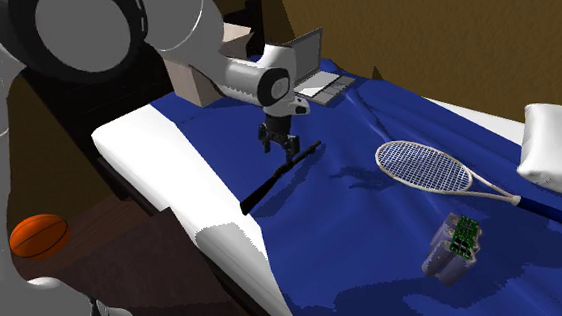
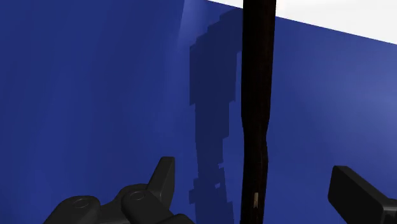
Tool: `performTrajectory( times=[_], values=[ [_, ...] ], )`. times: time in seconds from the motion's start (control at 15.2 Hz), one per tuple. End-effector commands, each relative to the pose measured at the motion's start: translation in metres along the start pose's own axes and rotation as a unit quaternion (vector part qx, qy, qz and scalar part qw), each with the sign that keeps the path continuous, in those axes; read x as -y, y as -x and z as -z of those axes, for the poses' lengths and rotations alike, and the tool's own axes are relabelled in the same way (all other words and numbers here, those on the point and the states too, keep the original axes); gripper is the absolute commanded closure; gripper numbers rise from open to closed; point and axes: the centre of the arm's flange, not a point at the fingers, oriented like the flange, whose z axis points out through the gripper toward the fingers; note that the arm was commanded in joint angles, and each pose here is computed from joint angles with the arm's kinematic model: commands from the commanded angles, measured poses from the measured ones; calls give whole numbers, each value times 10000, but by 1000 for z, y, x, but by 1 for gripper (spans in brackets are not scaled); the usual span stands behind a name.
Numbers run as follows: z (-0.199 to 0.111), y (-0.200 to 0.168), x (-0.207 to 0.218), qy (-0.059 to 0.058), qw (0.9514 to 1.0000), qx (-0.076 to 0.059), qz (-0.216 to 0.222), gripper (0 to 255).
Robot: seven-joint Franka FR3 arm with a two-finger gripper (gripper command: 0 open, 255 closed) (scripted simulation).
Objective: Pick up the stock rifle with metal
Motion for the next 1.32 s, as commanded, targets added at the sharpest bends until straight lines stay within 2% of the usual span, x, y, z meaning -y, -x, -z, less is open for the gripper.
performTrajectory(
  times=[0.0, 0.4, 0.99, 1.06, 1.25],
  values=[
    [-16, -22, 5, -20, 10000, 8, 29, 0],
    [-62, -78, 22, -78, 9999, 31, 118, 0],
    [-102, -83, 23, -78, 9999, 31, 118, 0],
    [-102, -84, 23, -78, 9999, 31, 118, 255],
    [-102, -84, 23, -78, 9999, 31, 118, 255]
  ],
)
